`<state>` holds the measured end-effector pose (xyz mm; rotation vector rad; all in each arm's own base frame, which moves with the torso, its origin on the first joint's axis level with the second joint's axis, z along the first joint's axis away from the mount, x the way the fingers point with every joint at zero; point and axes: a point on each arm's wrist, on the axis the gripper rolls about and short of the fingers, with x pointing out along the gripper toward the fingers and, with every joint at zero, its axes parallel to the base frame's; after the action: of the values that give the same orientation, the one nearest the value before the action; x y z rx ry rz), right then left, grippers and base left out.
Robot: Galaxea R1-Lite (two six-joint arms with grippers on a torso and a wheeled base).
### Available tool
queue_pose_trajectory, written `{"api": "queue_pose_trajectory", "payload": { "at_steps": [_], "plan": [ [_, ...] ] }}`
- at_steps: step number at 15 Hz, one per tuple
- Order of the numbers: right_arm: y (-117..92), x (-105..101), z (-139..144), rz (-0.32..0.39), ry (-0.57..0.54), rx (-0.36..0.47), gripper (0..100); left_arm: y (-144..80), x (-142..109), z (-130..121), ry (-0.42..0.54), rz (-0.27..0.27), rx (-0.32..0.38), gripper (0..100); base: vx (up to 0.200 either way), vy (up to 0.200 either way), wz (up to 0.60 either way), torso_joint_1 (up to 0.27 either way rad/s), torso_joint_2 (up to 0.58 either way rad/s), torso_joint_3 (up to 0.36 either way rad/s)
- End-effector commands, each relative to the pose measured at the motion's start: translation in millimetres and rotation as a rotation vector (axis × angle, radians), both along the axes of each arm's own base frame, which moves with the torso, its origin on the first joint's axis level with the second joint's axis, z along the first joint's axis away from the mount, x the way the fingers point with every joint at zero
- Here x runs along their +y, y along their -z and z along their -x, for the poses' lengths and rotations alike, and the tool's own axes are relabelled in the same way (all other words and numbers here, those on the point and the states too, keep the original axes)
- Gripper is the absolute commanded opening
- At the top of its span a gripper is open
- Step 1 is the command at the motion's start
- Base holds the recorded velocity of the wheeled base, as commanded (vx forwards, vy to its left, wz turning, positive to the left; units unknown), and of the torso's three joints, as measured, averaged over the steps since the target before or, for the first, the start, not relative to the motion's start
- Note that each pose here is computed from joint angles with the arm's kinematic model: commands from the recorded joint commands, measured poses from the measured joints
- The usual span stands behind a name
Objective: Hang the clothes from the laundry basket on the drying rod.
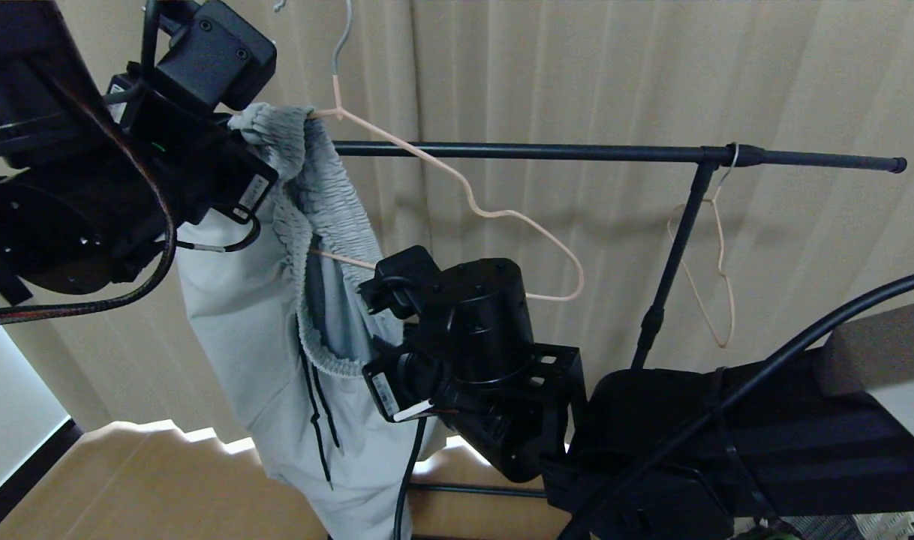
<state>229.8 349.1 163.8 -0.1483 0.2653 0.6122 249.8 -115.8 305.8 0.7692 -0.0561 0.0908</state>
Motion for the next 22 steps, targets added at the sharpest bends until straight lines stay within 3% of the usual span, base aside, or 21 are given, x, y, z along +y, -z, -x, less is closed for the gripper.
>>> {"api": "queue_pose_trajectory", "payload": {
  "at_steps": [1, 8, 10, 15, 22],
  "plan": [
    [-2, -2, -1, -0.004, 0.004, -0.003, 0, -2, 1, 2, 0.0, 0.003, -0.006, 0, 0.0, 0.0, 0.0, 0.0, 0.0, 0.0],
    [-17, -13, -6, -0.049, 0.081, -0.053, 0, 3, 14, -8, -0.065, -0.001, 0.007, 0, 0.0, 0.0, 0.0, 0.0, 0.0, 0.0],
    [-29, -23, -5, -0.075, 0.096, -0.068, 0, 6, 23, -17, -0.106, -0.004, 0.014, 0, 0.0, 0.0, 0.0, 0.0, 0.0, 0.0],
    [-30, -41, -11, -0.093, 0.134, -0.086, 0, 10, 33, -34, -0.155, 0.01, -0.023, 0, 0.0, 0.0, 0.0, 0.0, 0.0, 0.0],
    [-43, -70, -26, -0.114, 0.211, -0.104, 0, 13, 42, -39, -0.186, 0.013, -0.031, 0, 0.0, 0.0, 0.0, 0.0, 0.0, 0.0]
  ]
}}
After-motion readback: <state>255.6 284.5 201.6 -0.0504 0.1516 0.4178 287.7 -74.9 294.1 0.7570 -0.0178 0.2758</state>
